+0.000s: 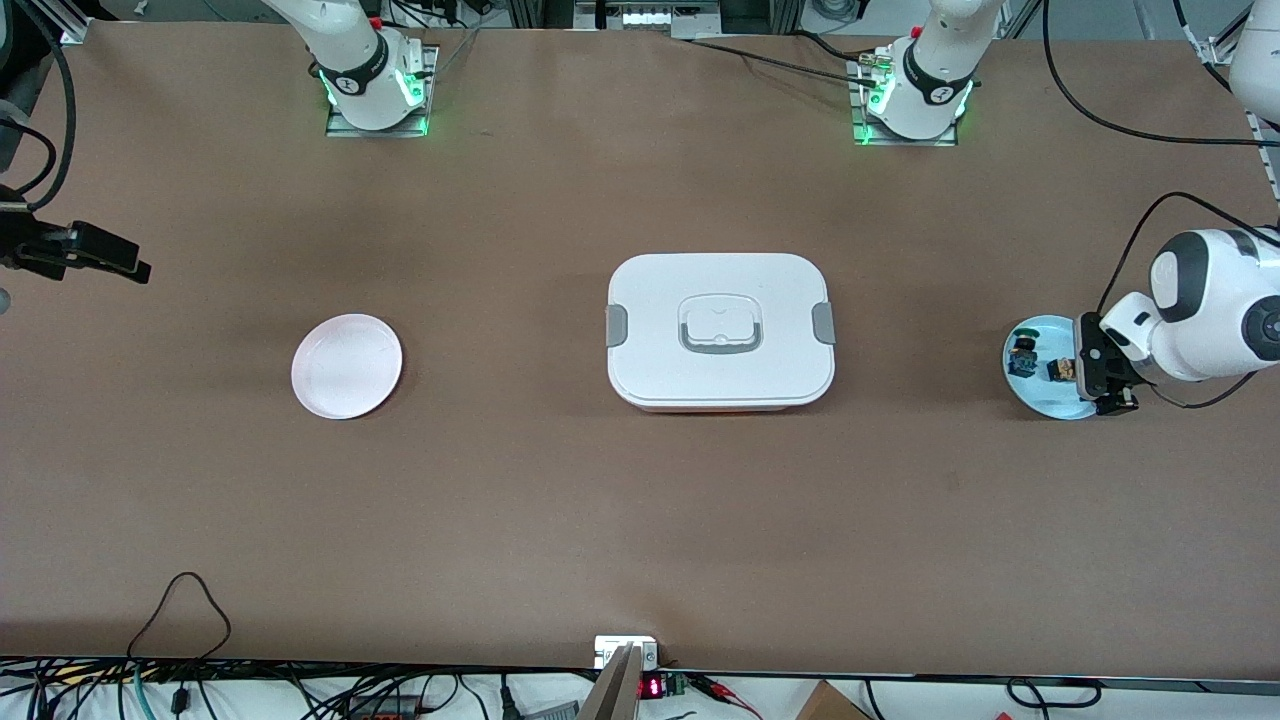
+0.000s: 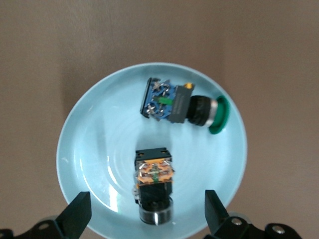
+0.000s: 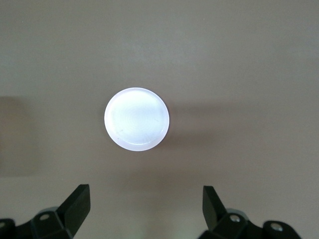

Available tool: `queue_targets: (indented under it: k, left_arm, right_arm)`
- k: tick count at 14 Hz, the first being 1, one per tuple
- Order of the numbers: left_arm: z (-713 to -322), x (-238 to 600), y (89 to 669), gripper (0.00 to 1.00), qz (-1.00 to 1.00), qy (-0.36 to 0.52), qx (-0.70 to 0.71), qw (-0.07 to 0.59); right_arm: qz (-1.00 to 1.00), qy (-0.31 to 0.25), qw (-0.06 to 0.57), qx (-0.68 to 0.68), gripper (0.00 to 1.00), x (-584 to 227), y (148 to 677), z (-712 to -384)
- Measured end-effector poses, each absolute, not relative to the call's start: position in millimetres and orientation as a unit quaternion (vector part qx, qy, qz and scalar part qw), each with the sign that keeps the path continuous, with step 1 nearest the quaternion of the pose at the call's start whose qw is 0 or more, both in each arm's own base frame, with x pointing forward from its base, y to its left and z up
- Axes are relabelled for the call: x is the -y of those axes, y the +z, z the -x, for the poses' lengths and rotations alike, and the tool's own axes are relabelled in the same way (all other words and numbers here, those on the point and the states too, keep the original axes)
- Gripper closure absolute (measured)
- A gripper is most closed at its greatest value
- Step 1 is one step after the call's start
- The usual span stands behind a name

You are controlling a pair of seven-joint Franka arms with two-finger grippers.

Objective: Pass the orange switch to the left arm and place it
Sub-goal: 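Open the left gripper and raise it away from the blue plate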

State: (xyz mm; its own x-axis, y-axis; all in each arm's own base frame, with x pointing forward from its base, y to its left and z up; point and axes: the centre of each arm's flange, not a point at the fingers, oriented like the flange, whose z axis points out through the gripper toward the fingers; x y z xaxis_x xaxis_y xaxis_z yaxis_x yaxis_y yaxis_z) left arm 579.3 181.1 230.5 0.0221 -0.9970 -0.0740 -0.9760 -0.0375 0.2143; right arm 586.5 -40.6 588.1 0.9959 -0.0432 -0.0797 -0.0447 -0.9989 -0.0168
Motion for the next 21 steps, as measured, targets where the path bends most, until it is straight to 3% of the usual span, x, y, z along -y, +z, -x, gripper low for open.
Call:
queue_targets:
  k: [7,10,15,21]
  left_arm:
    - [-589.4,-132.9,358.1,0.0,-0.838,-0.206,0.494,0.106]
    - [-597.4,-95.2,412.7,0.0,-0.885,-0.226,0.397,0.091]
    - [-605.3,-37.6,484.7,0.0,-0.945,-0.209,0.248,0.048]
    - [-627.3,-7.0,548.9,0.0,-0.987,-0.116,0.104,0.029]
  right_arm:
    - [0.999,0.035,0.01,-0.025,0.0,46.1,580.6,-564.6]
    - [0.999,0.025,0.012,-0.025,0.0,46.6,589.0,-550.7]
    - [1.0,0.014,0.014,-0.024,0.0,46.5,603.7,-540.4]
    - [1.0,0.006,0.013,-0.019,0.0,41.5,612.7,-541.2]
